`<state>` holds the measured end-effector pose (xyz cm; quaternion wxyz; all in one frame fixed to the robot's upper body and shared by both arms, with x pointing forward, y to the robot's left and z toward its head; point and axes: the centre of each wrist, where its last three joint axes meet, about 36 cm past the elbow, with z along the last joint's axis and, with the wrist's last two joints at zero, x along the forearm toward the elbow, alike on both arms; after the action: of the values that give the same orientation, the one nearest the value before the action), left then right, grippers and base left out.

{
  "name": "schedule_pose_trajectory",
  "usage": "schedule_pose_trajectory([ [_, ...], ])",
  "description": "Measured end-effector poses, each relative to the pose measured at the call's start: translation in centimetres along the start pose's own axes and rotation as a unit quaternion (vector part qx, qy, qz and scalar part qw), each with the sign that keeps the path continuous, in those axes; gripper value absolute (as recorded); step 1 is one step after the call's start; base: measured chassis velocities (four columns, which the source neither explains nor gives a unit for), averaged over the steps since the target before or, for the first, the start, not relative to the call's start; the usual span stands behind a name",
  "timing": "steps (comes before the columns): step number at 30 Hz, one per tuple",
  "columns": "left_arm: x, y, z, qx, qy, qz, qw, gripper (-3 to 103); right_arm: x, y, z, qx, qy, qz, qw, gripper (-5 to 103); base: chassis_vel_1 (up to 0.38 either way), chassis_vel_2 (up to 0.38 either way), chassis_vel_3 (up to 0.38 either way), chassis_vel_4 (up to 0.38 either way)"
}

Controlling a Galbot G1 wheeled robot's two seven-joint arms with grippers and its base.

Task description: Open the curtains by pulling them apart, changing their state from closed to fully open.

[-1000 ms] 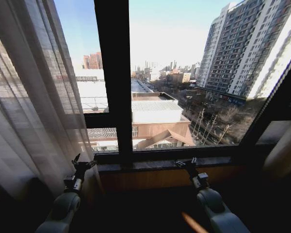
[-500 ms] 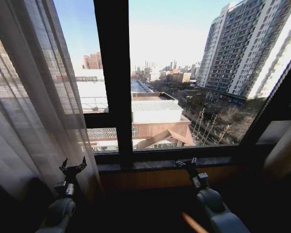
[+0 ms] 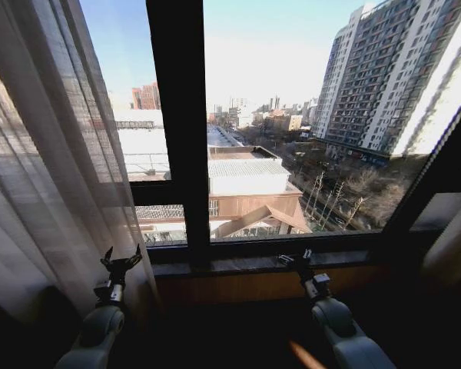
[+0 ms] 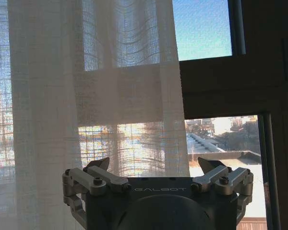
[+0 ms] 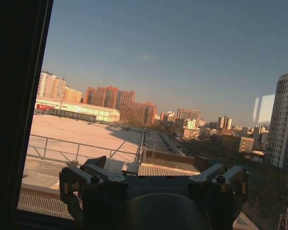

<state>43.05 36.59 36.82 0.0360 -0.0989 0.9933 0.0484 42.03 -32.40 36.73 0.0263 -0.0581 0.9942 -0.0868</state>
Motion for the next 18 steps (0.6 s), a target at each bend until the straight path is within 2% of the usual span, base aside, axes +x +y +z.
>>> schedule_pose_trajectory([
  [6,-3.2,0.5,0.2,0.005,0.004,0.016,0.9999,100,0.0,0.0,0.0,0.000,0.000,0.000,1.000,100,0.000,0.000,0.000,0.000],
  [12,-6.2,0.6,0.2,0.032,0.006,0.028,0.9991,100,0.0,0.0,0.0,0.000,0.000,0.000,1.000,100,0.000,0.000,0.000,0.000],
  [18,-8.0,0.8,0.6,0.033,0.012,0.037,0.9987,100,0.0,0.0,0.0,0.000,0.000,0.000,1.000,100,0.000,0.000,0.000,0.000],
])
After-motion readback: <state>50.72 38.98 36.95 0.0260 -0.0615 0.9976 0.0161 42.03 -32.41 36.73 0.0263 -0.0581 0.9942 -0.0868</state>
